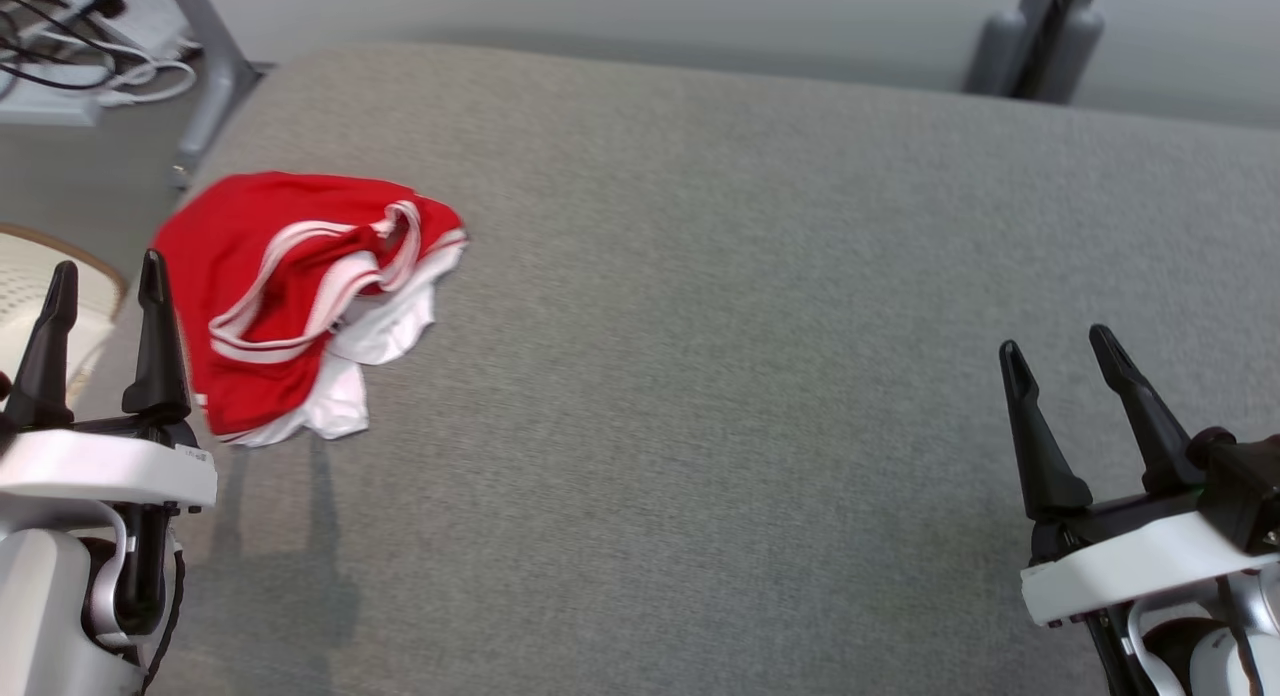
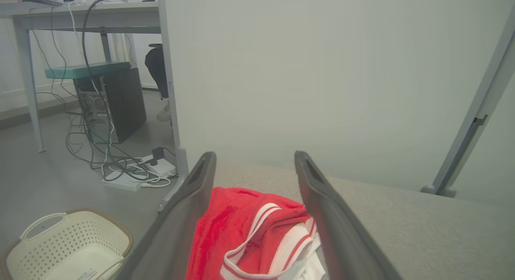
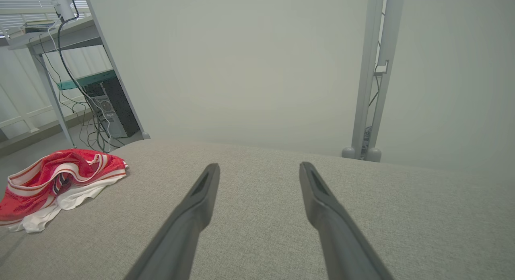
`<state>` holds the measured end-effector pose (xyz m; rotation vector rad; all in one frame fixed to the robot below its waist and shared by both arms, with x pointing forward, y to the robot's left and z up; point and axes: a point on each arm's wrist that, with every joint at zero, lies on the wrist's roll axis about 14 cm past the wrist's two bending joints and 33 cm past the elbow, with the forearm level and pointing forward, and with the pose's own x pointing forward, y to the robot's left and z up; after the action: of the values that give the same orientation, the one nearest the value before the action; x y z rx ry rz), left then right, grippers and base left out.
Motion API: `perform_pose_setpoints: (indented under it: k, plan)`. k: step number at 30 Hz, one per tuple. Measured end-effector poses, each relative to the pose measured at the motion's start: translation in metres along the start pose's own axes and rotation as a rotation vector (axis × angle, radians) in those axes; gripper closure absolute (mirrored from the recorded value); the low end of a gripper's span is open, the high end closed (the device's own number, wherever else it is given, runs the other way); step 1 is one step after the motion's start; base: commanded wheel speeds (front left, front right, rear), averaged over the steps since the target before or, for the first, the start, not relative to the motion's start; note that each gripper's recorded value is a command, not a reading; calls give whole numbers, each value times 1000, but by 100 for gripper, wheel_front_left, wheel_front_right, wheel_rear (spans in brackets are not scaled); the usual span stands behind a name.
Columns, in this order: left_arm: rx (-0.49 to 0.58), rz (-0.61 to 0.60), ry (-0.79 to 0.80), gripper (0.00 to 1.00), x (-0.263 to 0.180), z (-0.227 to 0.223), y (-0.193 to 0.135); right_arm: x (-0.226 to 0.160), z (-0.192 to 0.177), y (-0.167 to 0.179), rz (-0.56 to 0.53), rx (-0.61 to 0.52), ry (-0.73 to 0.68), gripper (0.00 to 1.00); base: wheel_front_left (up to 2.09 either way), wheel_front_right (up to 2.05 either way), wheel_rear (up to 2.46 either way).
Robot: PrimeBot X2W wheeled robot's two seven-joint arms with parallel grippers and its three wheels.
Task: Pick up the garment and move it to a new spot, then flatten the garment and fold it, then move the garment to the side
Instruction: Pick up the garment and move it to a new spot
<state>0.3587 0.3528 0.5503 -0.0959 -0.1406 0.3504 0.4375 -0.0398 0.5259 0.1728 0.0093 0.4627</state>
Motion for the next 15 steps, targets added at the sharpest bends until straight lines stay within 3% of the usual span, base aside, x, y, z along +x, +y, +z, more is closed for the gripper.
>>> perform_pose_setpoints:
  k: [7, 15]
  plan:
    - [-53, 13, 224, 0, 37, -86, -4, 1, -21, -37, -88, 2, 41, 0, 0, 0, 0]
    - [-52, 68, 460, 0, 36, -167, 5, -4, -46, -65, -162, 13, 93, 0, 0, 0, 0]
